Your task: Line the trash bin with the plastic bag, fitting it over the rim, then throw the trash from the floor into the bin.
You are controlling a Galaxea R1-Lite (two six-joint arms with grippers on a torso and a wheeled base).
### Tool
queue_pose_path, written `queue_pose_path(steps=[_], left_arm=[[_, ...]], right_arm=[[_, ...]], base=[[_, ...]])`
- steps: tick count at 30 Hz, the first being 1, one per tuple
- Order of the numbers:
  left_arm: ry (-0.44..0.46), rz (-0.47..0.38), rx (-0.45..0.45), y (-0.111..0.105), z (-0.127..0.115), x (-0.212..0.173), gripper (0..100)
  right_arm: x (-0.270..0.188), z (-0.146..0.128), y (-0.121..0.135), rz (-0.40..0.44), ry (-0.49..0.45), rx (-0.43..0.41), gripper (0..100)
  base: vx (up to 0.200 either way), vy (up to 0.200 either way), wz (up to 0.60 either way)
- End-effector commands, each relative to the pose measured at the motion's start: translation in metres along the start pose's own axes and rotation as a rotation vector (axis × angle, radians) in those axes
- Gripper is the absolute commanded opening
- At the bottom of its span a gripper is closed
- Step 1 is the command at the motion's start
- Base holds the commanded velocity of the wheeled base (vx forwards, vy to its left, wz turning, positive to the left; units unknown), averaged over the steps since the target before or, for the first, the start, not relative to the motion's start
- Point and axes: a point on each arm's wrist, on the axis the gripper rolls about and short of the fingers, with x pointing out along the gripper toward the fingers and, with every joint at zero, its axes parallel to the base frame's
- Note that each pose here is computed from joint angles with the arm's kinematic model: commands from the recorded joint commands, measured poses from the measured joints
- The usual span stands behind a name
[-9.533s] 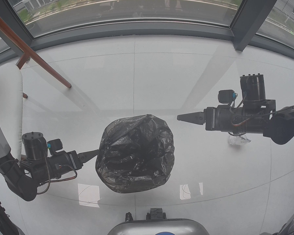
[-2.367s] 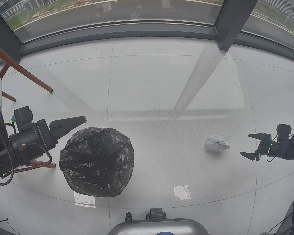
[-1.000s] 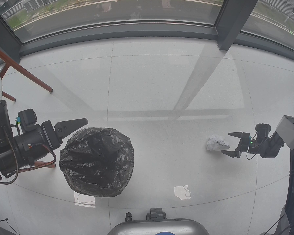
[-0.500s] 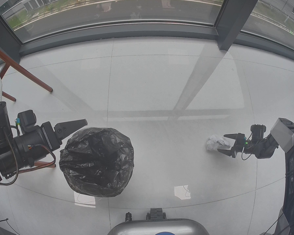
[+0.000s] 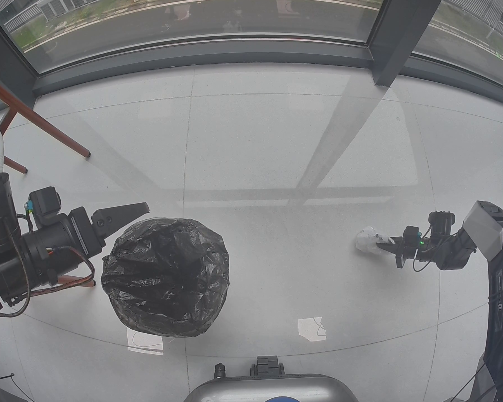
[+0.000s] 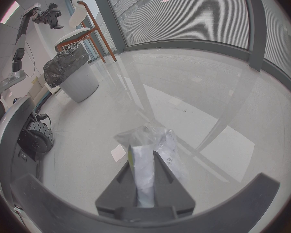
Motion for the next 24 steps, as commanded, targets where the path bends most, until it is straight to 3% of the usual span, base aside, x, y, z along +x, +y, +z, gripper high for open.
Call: queue_pose_path(steps=[1, 7, 17, 24], left_arm=[[0.001, -0.002, 0.000, 0.000, -0.001, -0.001, 100], [-0.015, -0.015, 0.007, -0.003, 0.001, -0.006, 100], [-0.011, -0.023, 0.013, -0.003, -0.005, -0.015, 100], [0.006, -0.010, 0.106, 0.000, -0.010, -0.016, 100]], right_arm=[[-0.011, 0.022, -0.005, -0.015, -0.018, -0.020, 0], [-0.047, 0.073, 0.003, -0.024, -0.044, 0.026, 0], [-0.089, 0.123, 0.019, -0.046, -0.075, 0.046, 0], [-0.115, 0.158, 0.032, -0.062, -0.105, 0.092, 0]], base=[[0.000, 0.000, 0.00], [0.000, 0.000, 0.00], [0.000, 0.000, 0.00], [0.000, 0.000, 0.00]])
